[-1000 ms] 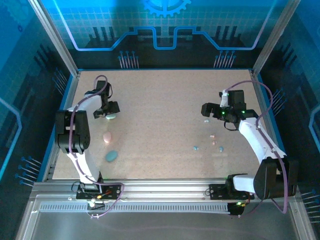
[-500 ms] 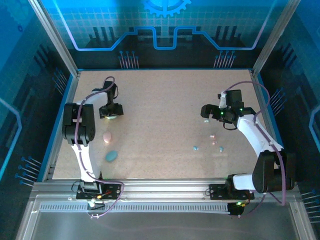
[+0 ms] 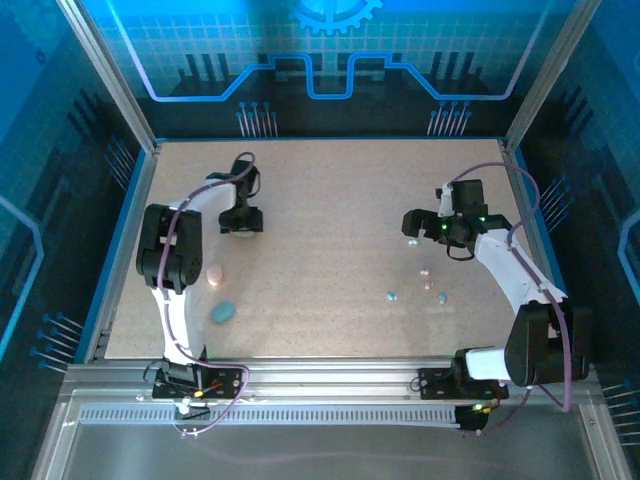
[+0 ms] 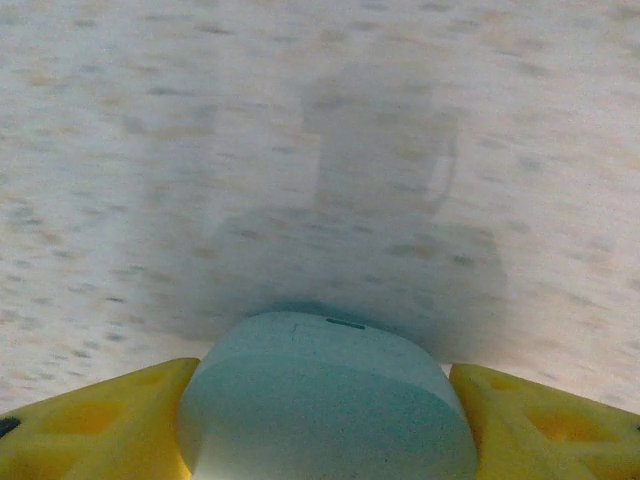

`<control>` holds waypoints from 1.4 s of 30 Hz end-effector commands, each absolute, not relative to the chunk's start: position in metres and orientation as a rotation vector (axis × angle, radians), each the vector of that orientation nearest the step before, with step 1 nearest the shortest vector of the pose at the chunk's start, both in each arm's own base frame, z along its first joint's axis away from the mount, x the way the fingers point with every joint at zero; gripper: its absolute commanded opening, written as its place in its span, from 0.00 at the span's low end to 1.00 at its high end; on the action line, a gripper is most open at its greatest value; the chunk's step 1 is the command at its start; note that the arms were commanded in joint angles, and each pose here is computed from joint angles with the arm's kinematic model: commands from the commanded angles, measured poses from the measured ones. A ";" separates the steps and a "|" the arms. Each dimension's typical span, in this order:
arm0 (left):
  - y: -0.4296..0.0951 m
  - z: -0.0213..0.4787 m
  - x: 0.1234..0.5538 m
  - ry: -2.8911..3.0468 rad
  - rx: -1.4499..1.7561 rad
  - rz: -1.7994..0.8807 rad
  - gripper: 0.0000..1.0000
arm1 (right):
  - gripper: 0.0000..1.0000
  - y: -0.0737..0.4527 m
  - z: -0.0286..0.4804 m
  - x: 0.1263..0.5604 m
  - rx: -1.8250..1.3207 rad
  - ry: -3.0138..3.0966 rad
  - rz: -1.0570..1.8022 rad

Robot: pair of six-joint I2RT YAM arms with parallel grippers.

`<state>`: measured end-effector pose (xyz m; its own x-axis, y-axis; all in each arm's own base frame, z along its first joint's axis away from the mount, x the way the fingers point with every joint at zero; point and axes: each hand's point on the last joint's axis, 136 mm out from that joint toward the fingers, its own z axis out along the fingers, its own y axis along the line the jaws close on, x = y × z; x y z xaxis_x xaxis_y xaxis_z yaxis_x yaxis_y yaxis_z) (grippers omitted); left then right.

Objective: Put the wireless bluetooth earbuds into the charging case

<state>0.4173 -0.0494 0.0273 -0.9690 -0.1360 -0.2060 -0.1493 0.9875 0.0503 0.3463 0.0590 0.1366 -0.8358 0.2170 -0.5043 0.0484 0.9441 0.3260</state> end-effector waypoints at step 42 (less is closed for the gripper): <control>-0.295 0.095 0.347 2.657 0.290 -0.335 0.91 | 0.78 0.134 0.125 0.331 -0.277 2.225 0.611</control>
<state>0.3367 -0.2909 0.0561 -0.9233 0.1867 -0.3357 0.2394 0.9632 -0.1225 0.3264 0.1088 0.1159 -0.7229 0.1039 -0.6831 -0.2257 0.8989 0.3756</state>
